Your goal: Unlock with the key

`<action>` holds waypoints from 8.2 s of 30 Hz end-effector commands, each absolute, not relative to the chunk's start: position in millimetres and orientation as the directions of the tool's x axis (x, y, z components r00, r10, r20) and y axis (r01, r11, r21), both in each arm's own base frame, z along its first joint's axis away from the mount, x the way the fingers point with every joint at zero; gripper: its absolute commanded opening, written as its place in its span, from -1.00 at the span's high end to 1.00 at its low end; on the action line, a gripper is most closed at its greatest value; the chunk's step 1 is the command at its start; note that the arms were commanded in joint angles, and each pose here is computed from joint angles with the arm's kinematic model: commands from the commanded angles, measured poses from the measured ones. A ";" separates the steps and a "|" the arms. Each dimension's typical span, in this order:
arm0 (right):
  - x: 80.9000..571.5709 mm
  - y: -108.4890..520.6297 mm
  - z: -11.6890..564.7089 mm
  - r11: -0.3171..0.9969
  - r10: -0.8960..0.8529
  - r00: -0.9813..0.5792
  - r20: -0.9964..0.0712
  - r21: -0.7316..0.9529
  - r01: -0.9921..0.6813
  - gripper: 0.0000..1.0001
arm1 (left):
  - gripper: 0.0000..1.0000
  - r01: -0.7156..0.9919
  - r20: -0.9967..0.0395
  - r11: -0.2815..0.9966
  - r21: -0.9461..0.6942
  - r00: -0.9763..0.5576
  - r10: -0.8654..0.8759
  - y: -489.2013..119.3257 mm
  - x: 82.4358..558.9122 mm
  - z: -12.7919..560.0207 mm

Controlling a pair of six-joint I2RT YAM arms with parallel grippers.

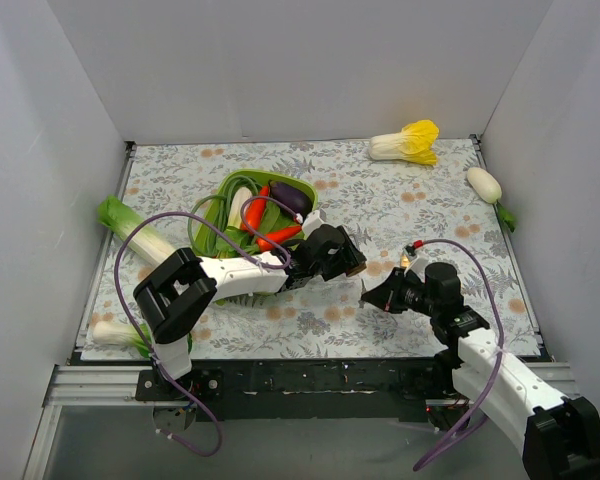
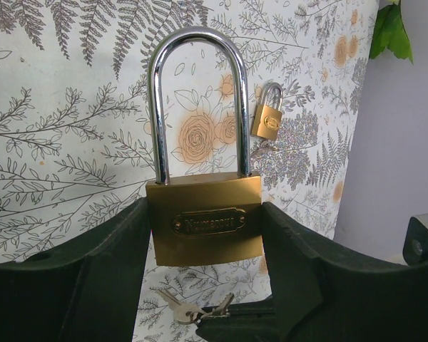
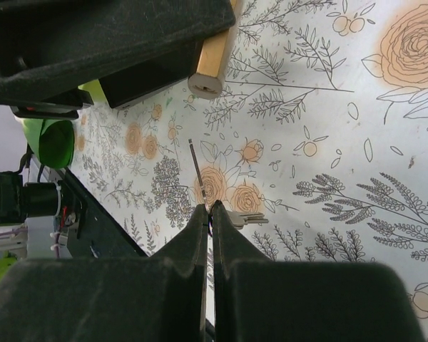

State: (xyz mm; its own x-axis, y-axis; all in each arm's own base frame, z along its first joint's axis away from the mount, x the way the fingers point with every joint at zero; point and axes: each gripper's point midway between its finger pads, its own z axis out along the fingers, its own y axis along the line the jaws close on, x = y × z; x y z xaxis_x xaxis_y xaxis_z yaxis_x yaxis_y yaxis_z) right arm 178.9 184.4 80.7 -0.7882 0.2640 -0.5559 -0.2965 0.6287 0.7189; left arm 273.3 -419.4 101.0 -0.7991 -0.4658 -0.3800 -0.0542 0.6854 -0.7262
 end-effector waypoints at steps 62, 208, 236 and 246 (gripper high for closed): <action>249.2 197.0 124.9 0.651 0.314 -0.699 -0.642 0.682 -0.334 0.97 | 1.00 0.130 -0.444 0.556 -0.821 -0.759 -0.476 -430.5 261.0 169.7; 230.5 173.9 282.0 0.477 0.458 -0.389 -0.799 0.590 -0.651 0.97 | 1.00 0.642 -0.713 0.320 -0.697 -0.668 -0.214 -461.6 136.4 229.1; 199.3 167.6 292.1 0.567 0.196 -0.320 -0.927 0.373 -0.735 -0.32 | 1.00 0.654 -0.719 0.308 -0.691 -0.668 -0.194 -384.6 173.6 228.9; 180.7 196.2 293.5 0.272 0.067 -0.261 -0.963 0.269 -0.924 -0.32 | 1.00 0.728 -0.729 0.042 -0.685 -0.683 -0.052 -356.0 132.2 237.0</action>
